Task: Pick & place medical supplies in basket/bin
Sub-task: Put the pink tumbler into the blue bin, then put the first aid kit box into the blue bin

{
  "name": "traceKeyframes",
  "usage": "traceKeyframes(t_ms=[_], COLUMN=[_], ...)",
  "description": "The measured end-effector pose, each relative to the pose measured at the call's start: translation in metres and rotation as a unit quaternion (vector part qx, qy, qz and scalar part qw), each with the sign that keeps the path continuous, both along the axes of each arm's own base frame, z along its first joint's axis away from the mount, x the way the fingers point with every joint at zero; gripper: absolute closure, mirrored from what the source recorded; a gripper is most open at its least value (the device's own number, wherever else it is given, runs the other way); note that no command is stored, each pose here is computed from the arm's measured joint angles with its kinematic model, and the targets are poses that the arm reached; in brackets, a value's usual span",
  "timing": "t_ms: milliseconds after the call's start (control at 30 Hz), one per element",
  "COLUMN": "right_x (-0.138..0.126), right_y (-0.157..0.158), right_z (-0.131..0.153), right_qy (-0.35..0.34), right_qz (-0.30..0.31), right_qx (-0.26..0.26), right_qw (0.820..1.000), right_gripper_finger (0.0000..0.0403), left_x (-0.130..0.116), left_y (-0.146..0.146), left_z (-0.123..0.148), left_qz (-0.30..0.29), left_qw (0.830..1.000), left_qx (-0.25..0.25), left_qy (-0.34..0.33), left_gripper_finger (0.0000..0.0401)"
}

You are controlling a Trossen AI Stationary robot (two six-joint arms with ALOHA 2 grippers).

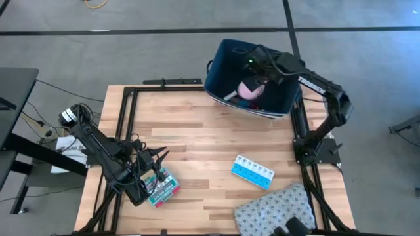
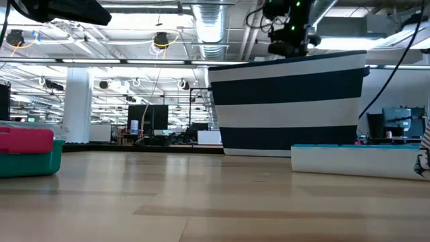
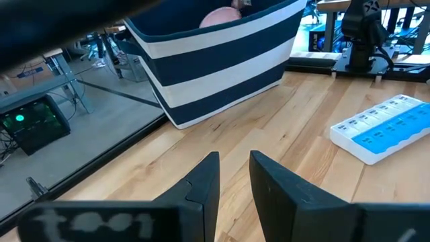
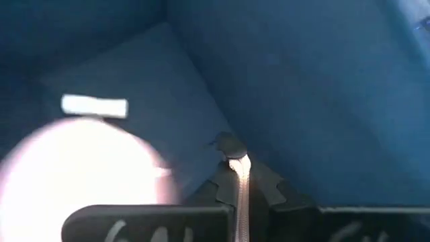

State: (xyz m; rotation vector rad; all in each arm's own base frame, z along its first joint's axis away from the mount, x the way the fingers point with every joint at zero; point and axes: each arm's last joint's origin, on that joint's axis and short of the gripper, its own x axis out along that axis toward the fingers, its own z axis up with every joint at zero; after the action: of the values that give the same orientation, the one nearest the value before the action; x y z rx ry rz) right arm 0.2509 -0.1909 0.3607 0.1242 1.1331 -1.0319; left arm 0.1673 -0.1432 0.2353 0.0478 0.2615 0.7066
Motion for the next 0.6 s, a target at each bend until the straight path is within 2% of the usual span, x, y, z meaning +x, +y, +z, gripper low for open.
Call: traceKeyframes(t_ms=[133, 367, 467, 600], right_x=[0.008, 0.015, 0.015, 0.018], right_y=[-0.012, -0.025, -0.027, -0.029], right_z=[-0.019, -0.053, -0.064, -0.070], right_qy=[0.027, 0.104, 0.129, 0.141], right_qz=[-0.007, -0.014, -0.016, -0.016], right_qx=[0.024, 0.089, 0.114, 0.122], right_qw=[0.999, 0.990, 0.985, 0.982], right_gripper_finger=[0.0390, 0.0335, 0.0313, 0.0289], left_x=[0.000, 0.000, 0.000, 0.000], left_y=[0.000, 0.000, 0.000, 0.000], left_z=[0.000, 0.000, 0.000, 0.000], left_qz=[0.000, 0.000, 0.000, -0.001], left_qw=[1.000, 1.000, 1.000, 1.000], left_qx=[0.000, 0.000, 0.000, 0.000], left_qy=[0.001, 0.003, 0.003, 0.004], left_gripper_finger=[0.0329, 0.0329, 0.0329, 0.0329])
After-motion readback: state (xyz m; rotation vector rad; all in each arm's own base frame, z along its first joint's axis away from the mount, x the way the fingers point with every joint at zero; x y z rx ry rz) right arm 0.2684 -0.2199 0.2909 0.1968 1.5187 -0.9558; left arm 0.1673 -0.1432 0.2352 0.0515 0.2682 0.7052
